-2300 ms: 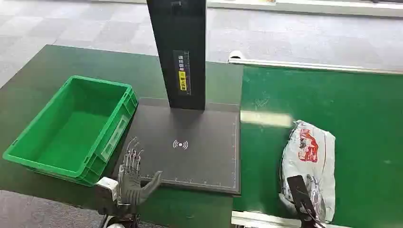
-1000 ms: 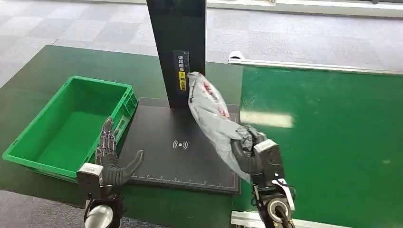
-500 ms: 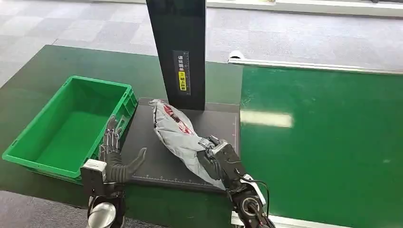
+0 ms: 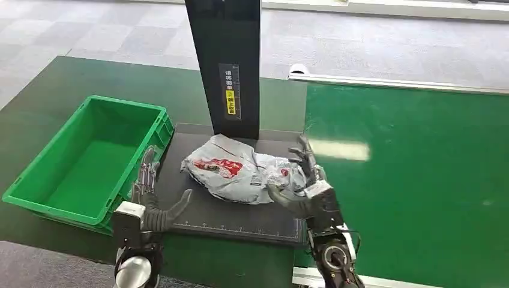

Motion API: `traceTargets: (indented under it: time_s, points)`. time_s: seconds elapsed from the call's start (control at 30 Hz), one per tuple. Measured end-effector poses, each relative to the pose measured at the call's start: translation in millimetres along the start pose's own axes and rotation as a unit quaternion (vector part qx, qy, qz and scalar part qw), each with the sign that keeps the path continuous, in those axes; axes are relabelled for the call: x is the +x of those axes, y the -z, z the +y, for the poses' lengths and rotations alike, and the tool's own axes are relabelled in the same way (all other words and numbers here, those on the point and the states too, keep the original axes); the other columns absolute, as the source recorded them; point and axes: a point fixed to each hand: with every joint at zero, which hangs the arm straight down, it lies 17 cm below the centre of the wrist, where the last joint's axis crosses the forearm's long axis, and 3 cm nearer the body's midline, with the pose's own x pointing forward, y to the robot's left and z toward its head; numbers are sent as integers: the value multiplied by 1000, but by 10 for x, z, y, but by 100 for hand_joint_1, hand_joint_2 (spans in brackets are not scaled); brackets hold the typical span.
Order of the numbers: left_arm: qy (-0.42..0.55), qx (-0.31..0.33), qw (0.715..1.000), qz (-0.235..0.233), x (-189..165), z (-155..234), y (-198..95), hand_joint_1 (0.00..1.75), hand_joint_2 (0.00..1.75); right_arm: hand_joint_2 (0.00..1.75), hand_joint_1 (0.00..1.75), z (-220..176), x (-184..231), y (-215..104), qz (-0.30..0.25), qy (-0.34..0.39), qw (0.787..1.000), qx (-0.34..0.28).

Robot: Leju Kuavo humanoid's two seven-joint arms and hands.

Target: Moved the parcel from conveyor to table for the left to box.

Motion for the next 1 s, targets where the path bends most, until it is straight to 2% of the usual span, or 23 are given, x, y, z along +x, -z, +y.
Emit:
traceTargets:
  time_s: [0.23, 0.4, 0.67, 0.83, 1.0]
  points:
    - [-18, -67, 998, -6, 52, -450, 9, 0, 175, 175, 0, -658, 661, -106, -120, 24, 989, -88]
    - [6, -159, 987, 7, 13, -945, -145, 0, 175, 175, 0, -976, 993, -280, -182, 55, 973, -128]
    - [74, -287, 955, 7, -85, -1687, -521, 0, 175, 175, 0, -1262, 1294, -458, -227, 61, 957, -172]
    - [107, -317, 942, 1, -136, -1911, -613, 0, 175, 175, 0, -1318, 1339, -504, -233, 60, 954, -181]
    - [183, -389, 903, 0, -428, -2251, -810, 0, 175, 175, 0, -1368, 1426, -525, -244, 62, 948, -196]
